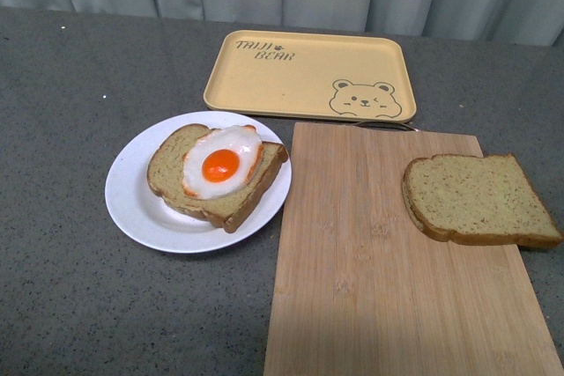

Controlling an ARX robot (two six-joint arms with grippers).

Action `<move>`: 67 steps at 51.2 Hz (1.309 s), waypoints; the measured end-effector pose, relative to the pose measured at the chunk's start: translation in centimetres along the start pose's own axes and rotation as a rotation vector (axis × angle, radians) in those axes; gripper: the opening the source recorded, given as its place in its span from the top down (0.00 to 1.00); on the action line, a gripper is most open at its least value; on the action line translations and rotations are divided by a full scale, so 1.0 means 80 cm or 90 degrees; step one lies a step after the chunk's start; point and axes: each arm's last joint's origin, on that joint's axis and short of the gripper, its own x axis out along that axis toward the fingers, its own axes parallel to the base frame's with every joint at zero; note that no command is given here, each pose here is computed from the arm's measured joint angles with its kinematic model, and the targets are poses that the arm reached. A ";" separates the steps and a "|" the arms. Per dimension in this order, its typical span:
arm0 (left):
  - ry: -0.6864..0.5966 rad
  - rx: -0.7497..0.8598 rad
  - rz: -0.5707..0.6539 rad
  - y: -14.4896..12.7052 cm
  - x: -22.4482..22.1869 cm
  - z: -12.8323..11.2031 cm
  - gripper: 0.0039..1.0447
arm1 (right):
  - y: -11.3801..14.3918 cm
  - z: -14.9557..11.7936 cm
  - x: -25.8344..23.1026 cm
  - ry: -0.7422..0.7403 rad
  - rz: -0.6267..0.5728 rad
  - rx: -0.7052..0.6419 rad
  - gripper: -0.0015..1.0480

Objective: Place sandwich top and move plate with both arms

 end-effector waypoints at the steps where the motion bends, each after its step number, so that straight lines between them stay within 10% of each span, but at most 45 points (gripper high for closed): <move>1: 0.000 0.000 0.000 0.000 0.000 0.000 0.06 | -0.001 0.000 0.003 0.006 0.009 0.007 0.09; 38: 0.000 0.000 0.000 0.000 0.000 0.000 0.06 | -0.029 -0.025 0.129 0.270 0.164 0.205 0.10; 67: 0.000 0.000 0.000 0.000 0.000 0.000 0.06 | -0.022 -0.030 0.136 0.291 0.146 0.219 0.87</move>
